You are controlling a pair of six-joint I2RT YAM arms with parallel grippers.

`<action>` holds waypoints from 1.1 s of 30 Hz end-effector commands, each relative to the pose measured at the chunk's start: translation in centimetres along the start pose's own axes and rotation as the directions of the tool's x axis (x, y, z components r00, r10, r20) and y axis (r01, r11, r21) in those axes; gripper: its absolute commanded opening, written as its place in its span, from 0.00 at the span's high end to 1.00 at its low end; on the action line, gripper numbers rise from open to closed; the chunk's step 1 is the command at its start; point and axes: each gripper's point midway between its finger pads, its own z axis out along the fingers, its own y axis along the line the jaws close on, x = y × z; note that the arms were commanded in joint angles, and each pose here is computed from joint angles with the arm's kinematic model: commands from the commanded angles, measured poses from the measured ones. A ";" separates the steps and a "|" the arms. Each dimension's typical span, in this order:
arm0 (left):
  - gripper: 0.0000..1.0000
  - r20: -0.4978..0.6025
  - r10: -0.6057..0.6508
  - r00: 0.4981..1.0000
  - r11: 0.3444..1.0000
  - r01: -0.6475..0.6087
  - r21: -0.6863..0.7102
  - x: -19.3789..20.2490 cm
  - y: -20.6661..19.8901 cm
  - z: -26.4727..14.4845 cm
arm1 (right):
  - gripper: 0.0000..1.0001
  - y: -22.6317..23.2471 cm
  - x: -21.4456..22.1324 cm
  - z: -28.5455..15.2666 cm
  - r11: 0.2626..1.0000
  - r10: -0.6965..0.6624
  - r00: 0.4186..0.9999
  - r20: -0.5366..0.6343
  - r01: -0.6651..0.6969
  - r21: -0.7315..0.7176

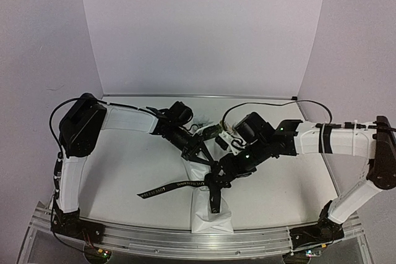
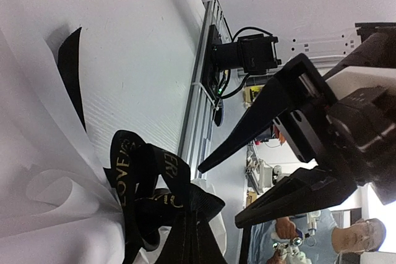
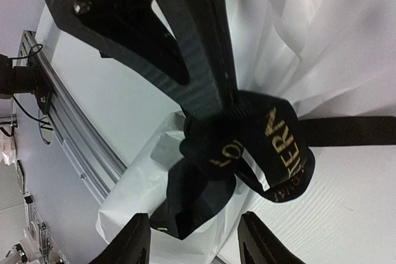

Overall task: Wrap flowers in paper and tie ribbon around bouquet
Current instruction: Tie the half-tied ribbon around the folded bouquet.

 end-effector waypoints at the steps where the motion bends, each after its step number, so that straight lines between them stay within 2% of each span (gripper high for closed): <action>1: 1.00 -0.042 0.081 0.996 0.997 -0.082 -0.012 0.3 -0.6 -0.6 | 0.53 1.5 -1.4 0.1 0.999 0.025 0.999 -0.035 -0.026 -0.039; 11: 1.00 -0.119 0.126 0.985 0.989 -0.134 -0.057 2.7 1.5 -0.8 | 0.56 1.6 -0.4 1.7 0.993 0.068 0.991 -0.114 -0.078 -0.084; 21: 1.00 -0.138 0.121 0.983 0.983 -0.138 -0.120 3.6 3.2 -0.9 | 0.65 2.2 -0.2 2.6 0.986 0.100 0.984 -0.149 -0.118 -0.122; 24: 1.00 -0.142 0.115 0.983 0.982 -0.134 -0.131 3.7 3.5 -0.9 | 0.75 2.3 -0.2 2.6 0.984 0.103 0.983 -0.154 -0.123 -0.126; 27: 1.00 -0.140 0.114 0.984 0.981 -0.133 -0.138 3.5 3.5 -0.9 | 0.93 2.1 -0.1 2.3 0.986 0.100 0.984 -0.149 -0.118 -0.115; 29: 1.00 -0.135 0.110 0.985 0.981 -0.130 -0.146 3.6 3.6 -0.9 | 1.00 1.8 0.2 1.9 0.990 0.091 0.986 -0.142 -0.105 -0.092; 33: 1.00 -0.105 0.106 0.989 0.974 -0.124 -0.189 3.9 3.7 -1.3 | 1.00 0.5 0.4 0.4 0.997 0.068 0.993 -0.096 -0.071 -0.026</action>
